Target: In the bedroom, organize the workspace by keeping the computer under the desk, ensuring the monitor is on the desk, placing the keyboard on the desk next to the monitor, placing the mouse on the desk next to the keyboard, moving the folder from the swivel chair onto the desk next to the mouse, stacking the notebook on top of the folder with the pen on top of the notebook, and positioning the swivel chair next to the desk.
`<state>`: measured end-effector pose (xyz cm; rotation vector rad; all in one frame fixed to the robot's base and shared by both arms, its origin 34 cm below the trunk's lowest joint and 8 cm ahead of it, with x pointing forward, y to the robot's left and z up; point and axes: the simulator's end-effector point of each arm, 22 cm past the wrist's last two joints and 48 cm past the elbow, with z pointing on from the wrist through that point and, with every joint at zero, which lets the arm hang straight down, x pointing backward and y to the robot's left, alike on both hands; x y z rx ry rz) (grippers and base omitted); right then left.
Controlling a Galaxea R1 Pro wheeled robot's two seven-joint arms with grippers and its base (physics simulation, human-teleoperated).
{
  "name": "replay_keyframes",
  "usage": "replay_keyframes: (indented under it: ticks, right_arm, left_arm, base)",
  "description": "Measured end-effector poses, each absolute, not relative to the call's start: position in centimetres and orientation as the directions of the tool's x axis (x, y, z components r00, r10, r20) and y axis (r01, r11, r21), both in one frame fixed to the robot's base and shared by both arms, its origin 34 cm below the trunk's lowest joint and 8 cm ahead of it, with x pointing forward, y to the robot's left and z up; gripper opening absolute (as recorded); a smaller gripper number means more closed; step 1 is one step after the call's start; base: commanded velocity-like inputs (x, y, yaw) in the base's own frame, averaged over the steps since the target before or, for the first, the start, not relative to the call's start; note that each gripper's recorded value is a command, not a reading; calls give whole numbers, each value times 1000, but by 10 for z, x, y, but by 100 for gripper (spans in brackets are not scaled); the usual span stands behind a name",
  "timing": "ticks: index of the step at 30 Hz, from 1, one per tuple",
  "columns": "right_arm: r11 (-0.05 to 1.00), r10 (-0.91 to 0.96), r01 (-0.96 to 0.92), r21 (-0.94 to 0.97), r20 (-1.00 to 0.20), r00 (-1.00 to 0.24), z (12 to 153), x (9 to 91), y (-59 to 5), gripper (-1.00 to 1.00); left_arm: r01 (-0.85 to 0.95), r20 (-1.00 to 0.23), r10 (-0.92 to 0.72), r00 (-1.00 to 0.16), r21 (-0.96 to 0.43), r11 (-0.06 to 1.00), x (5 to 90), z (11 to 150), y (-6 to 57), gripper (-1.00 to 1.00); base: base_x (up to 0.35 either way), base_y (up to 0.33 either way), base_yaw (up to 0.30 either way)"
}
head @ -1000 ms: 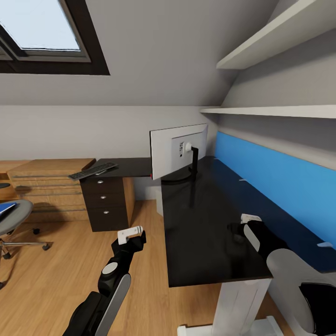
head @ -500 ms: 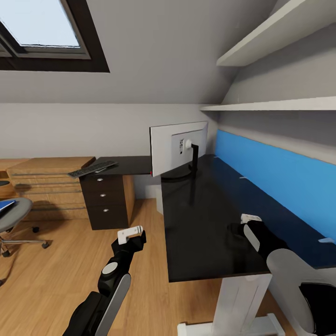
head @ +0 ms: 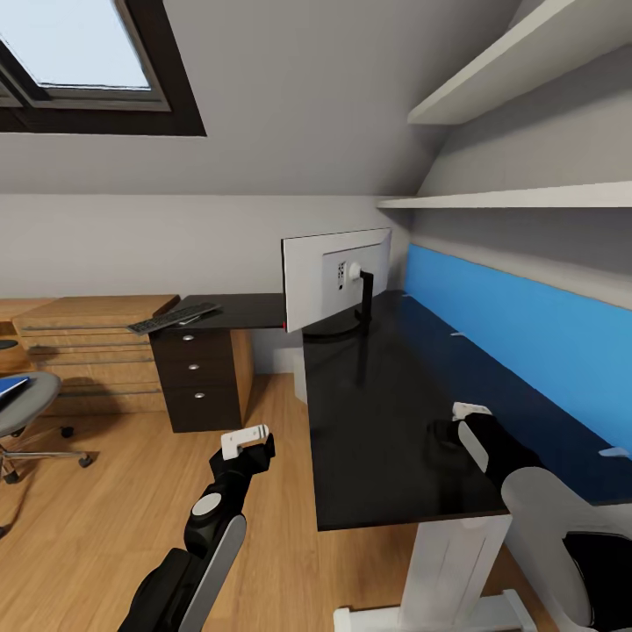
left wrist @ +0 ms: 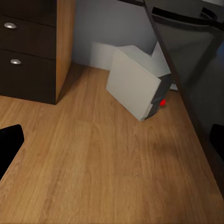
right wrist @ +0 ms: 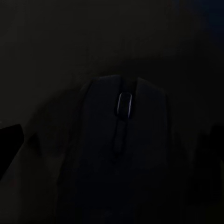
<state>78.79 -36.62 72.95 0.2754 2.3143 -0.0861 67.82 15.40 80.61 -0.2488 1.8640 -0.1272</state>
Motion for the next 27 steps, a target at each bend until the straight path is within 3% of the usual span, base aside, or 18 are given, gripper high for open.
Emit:
replay_keyframes:
  ticks: [4, 5, 27]
  right_arm:
    - [975, 170, 223, 23, -724, -669, 729, 788, -365, 100]
    - [975, 169, 223, 22, -724, -669, 729, 788, -365, -100]
    - [975, 166, 221, 19, -723, -670, 729, 787, -365, -100]
  left_arm:
    - [-107, -929, -235, -286, -213, 971, 678, 806, 154, 100]
    - [-107, -929, -235, -286, -213, 971, 678, 806, 154, 100]
    - [-107, -928, -234, -289, -212, 971, 678, 805, 154, 100]
  base:
    - [0, 0, 0]
    - [0, 0, 0]
    - [0, 0, 0]
